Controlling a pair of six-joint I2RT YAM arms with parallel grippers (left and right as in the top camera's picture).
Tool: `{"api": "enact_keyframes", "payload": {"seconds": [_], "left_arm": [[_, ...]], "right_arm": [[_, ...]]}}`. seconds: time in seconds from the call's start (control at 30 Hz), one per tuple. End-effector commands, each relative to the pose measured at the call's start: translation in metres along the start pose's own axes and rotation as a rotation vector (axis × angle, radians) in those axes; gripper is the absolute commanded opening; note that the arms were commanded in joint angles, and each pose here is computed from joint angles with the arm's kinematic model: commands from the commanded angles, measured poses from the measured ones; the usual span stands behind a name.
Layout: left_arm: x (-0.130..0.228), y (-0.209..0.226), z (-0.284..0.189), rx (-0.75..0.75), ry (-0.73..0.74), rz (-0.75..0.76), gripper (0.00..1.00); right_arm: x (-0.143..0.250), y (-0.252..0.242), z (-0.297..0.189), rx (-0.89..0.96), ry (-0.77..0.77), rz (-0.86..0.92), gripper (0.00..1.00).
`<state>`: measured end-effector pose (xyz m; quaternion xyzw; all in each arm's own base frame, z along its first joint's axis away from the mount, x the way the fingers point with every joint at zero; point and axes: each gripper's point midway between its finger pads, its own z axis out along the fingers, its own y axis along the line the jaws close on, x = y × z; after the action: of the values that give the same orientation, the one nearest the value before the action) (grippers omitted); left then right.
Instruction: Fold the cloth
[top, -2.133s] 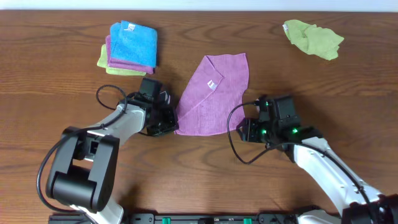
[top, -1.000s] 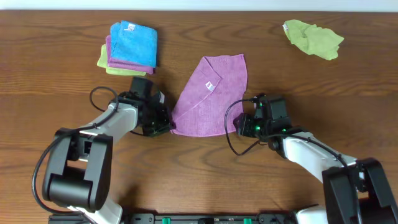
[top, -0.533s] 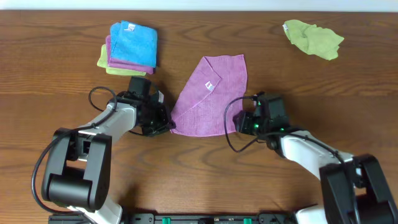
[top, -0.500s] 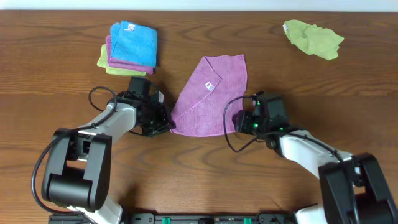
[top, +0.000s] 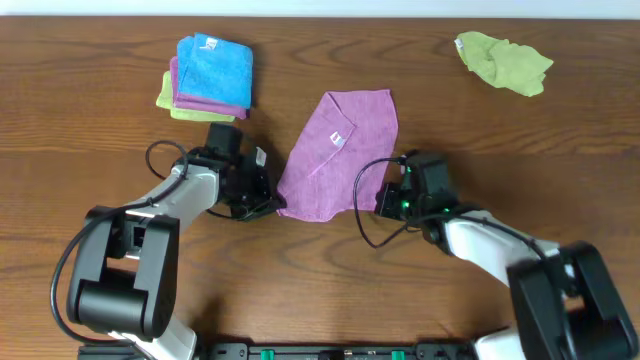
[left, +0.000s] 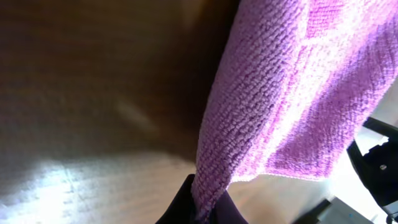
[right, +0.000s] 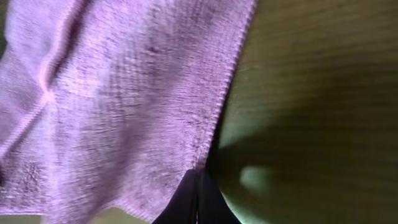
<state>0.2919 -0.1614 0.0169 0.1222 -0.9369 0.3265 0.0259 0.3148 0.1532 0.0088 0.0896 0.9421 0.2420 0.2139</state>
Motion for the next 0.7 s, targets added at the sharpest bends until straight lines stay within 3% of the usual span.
{"api": "enact_keyframes", "payload": {"seconds": [0.0,0.4,0.67], "left_arm": [[-0.016,-0.034,-0.024,0.069,-0.045,0.063,0.06],[-0.047,-0.128,-0.123,0.141,-0.262,0.224,0.06],[-0.054,-0.179,-0.191,0.177,-0.413,0.274,0.06]], "right_arm": [[-0.022,0.024,-0.029,-0.078,-0.093,-0.013,0.01],[-0.074,0.1,-0.14,-0.304,-0.371,-0.105,0.01],[-0.111,0.144,-0.208,-0.341,-0.481,-0.207,0.01]]}}
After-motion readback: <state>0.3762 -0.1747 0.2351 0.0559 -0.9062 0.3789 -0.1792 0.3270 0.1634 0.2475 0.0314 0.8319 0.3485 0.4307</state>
